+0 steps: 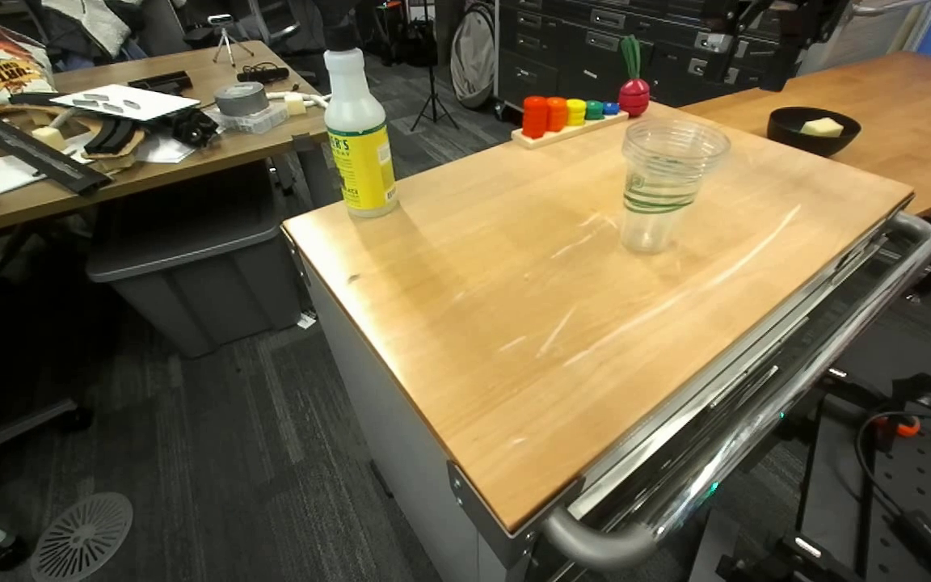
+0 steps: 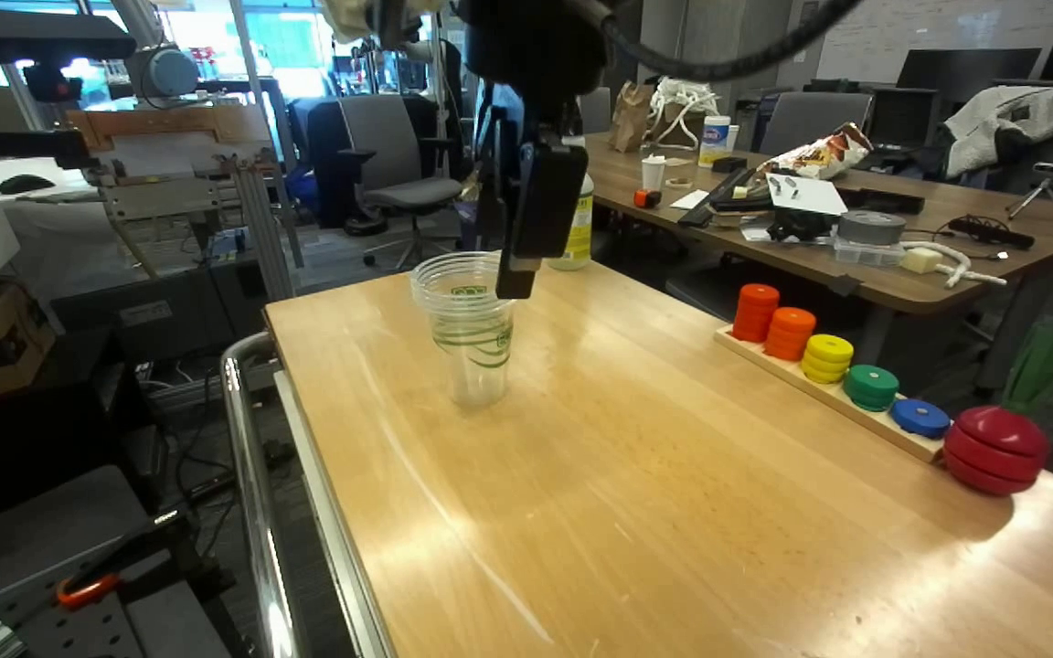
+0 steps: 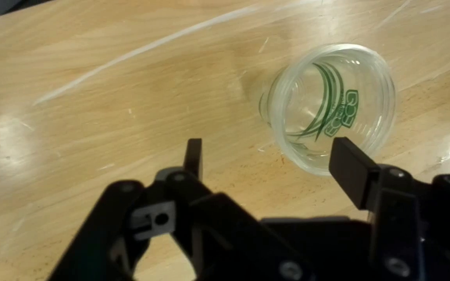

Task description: Stack the four clear cups together

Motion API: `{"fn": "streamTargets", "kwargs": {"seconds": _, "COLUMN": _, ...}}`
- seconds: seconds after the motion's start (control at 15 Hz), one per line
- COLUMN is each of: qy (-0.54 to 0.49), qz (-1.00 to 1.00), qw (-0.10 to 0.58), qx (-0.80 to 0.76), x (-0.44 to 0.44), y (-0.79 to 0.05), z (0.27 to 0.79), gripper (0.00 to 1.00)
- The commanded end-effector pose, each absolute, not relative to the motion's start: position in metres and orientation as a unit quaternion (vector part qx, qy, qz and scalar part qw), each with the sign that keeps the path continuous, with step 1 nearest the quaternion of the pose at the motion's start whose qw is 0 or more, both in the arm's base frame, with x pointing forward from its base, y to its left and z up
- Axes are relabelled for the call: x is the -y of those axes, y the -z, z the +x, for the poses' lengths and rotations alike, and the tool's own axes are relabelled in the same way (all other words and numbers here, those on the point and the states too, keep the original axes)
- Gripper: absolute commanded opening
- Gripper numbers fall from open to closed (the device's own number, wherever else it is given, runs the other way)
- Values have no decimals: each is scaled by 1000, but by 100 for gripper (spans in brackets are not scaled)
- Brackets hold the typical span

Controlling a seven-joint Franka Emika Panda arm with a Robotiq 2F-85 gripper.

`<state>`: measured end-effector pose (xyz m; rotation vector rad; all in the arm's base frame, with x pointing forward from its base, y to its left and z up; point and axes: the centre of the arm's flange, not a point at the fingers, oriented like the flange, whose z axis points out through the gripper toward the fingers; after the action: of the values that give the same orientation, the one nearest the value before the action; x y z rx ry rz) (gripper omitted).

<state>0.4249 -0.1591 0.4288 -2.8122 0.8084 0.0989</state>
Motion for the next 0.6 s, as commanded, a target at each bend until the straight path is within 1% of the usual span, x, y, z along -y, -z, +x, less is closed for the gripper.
{"fn": "streamTargets", "kwargs": {"seconds": 0.0, "qy": -39, "qz": -946, "qw": 18, "qx": -322, "x": 147, "y": -461, "z": 405, "gripper": 100}}
{"fn": "streamTargets", "kwargs": {"seconds": 0.2, "qy": -51, "qz": -936, "qw": -63, "qx": -341, "x": 131, "y": -493, "z": 391, "gripper": 100}}
{"fn": "streamTargets", "kwargs": {"seconds": 0.33, "qy": -55, "qz": -936, "qw": -86, "qx": -337, "x": 115, "y": -518, "z": 382, "gripper": 100}}
{"fn": "streamTargets", "kwargs": {"seconds": 0.53, "qy": -51, "qz": -942, "qw": -97, "qx": -316, "x": 92, "y": -553, "z": 374, "gripper": 100}}
